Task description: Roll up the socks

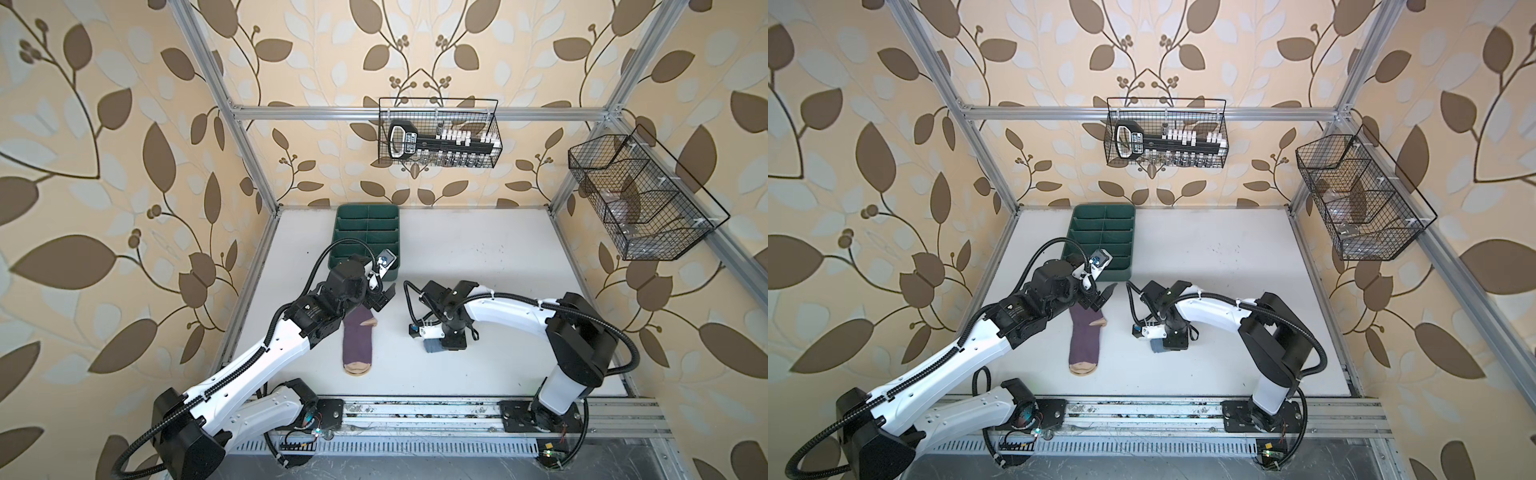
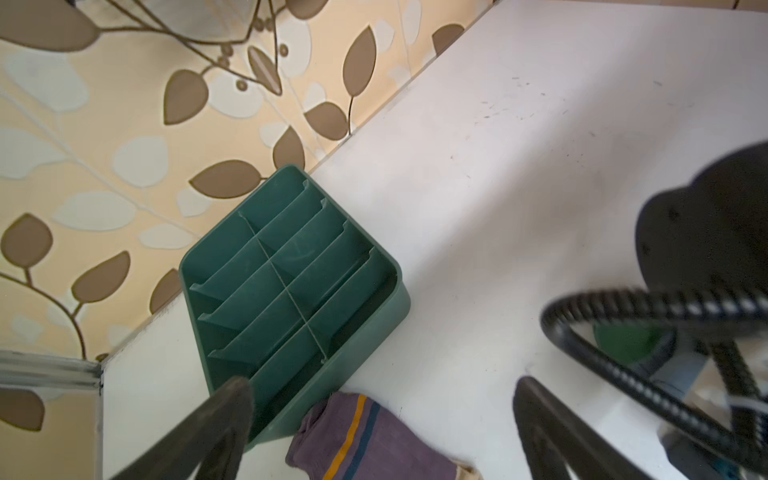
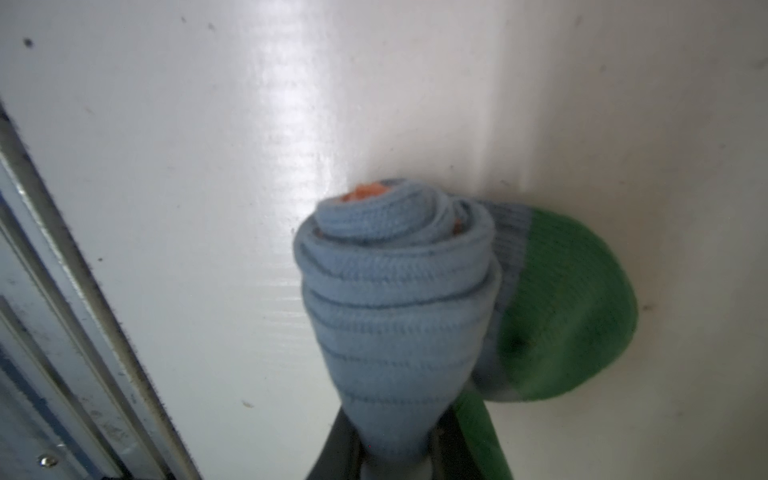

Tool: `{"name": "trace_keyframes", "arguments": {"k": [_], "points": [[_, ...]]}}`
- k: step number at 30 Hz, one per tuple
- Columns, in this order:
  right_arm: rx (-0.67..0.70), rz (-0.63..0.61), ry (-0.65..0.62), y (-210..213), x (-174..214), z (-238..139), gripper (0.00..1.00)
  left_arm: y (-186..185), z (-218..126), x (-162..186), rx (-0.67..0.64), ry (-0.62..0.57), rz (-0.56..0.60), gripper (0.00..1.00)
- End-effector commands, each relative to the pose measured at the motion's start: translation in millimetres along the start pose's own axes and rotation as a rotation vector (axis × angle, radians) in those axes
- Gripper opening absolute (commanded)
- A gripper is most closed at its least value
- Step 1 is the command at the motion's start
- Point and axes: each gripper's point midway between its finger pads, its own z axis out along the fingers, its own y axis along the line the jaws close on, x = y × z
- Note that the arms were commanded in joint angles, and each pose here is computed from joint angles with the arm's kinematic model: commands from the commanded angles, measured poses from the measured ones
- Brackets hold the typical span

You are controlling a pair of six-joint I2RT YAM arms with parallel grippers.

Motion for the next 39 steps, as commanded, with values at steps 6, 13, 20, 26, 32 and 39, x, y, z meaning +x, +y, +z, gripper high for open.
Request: {"name": "trace_keyframes", "arguments": {"k": [6, 13, 20, 26, 32, 39], "points": [[-0.213, 0.063, -0.012, 8.9, -8.2, 18.9, 0.05, -73.9, -41.3, -7.3, 0.351, -0.064, 0.132, 0.99], [-0.22, 0.089, -0.018, -3.3, -6.1, 29.0, 0.07, -153.3, -19.7, 33.5, 0.261, -0.04, 0.614, 0.98], [-0.231, 0.095, -0.021, -5.1, -6.0, 35.6, 0.1, -202.8, 28.5, 55.5, 0.211, -0.049, 0.637, 0.94], [-0.233, 0.097, -0.024, -5.3, -5.9, 35.8, 0.1, -222.4, 61.2, 61.0, 0.177, -0.049, 0.602, 0.9], [-0.235, 0.097, -0.036, -4.7, -7.9, 33.4, 0.1, -237.5, 83.1, 83.2, 0.193, 0.008, 0.609, 0.76], [-0.222, 0.093, -0.062, -4.4, -10.0, 24.1, 0.12, -239.9, 96.9, 107.0, 0.203, 0.077, 0.585, 0.43]]}}
